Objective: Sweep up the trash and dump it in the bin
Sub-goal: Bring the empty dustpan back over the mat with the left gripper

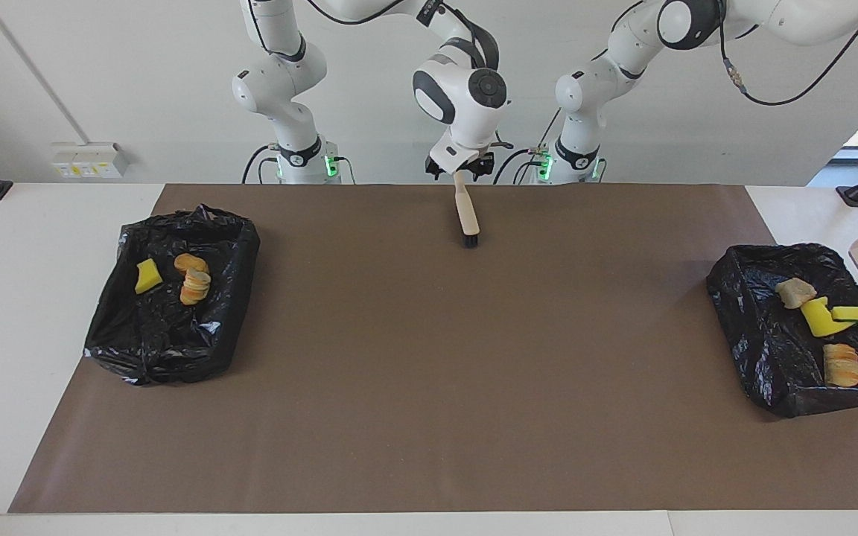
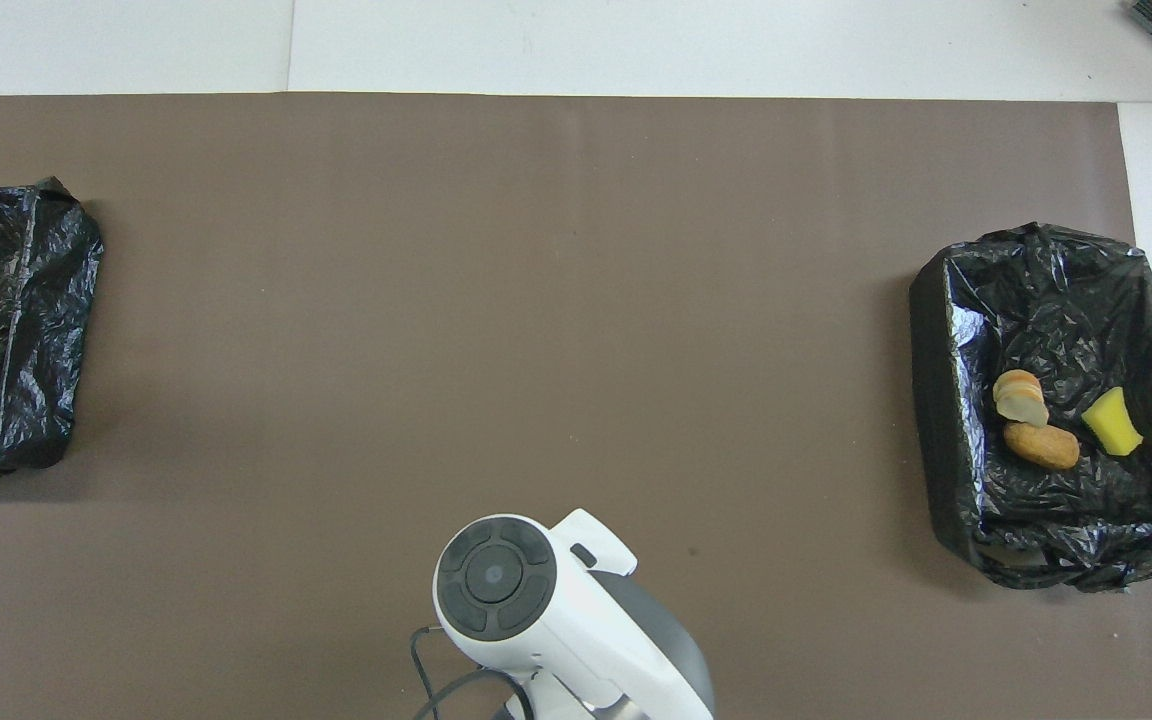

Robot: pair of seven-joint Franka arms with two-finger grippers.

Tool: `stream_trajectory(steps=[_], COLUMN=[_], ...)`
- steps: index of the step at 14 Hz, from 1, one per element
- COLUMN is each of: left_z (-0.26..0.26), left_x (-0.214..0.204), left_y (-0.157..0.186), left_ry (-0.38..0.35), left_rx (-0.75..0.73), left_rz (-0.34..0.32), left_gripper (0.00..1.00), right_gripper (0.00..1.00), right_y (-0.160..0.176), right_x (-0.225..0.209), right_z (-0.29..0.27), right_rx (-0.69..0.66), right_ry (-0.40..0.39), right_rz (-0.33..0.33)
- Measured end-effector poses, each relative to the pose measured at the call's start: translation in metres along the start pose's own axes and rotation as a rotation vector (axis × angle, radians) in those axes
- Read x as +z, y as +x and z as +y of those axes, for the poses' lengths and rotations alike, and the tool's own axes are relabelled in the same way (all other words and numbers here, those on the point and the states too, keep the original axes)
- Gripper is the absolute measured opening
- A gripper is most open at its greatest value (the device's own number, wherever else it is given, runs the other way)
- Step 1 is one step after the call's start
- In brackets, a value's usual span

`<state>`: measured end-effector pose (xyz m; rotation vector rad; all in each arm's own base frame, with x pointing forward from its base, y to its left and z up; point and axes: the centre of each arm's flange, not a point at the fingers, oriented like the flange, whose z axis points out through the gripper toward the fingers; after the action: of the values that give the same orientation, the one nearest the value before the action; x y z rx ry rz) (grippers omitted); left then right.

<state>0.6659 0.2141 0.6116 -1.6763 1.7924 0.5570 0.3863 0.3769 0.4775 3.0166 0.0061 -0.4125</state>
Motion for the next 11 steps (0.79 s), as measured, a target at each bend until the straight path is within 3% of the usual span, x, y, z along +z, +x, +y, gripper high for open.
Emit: stream_trajectory(steps=[5, 8, 11], left_z=[-0.017, -0.013, 0.001], left_x=[-0.055, -0.089, -0.124], left_y=[0.088, 0.149, 0.215], left_ry=[-0.059, -0.111, -0.190], left_rx=[-0.208, -0.334, -0.464], left_rz=[0.171, 0.287, 0.360], left_gripper=[0.32, 0.32, 0.32], right_gripper=[1.00, 1.00, 1.00], right_y=[0.046, 0.082, 0.113], right_x=[-0.028, -0.040, -0.053], right_z=[0.062, 0.121, 0.191], right_rx=[0.042, 0.010, -0.040], right_ry=[-0.056, -0.029, 0.004], right_rz=[0.077, 0.075, 0.085])
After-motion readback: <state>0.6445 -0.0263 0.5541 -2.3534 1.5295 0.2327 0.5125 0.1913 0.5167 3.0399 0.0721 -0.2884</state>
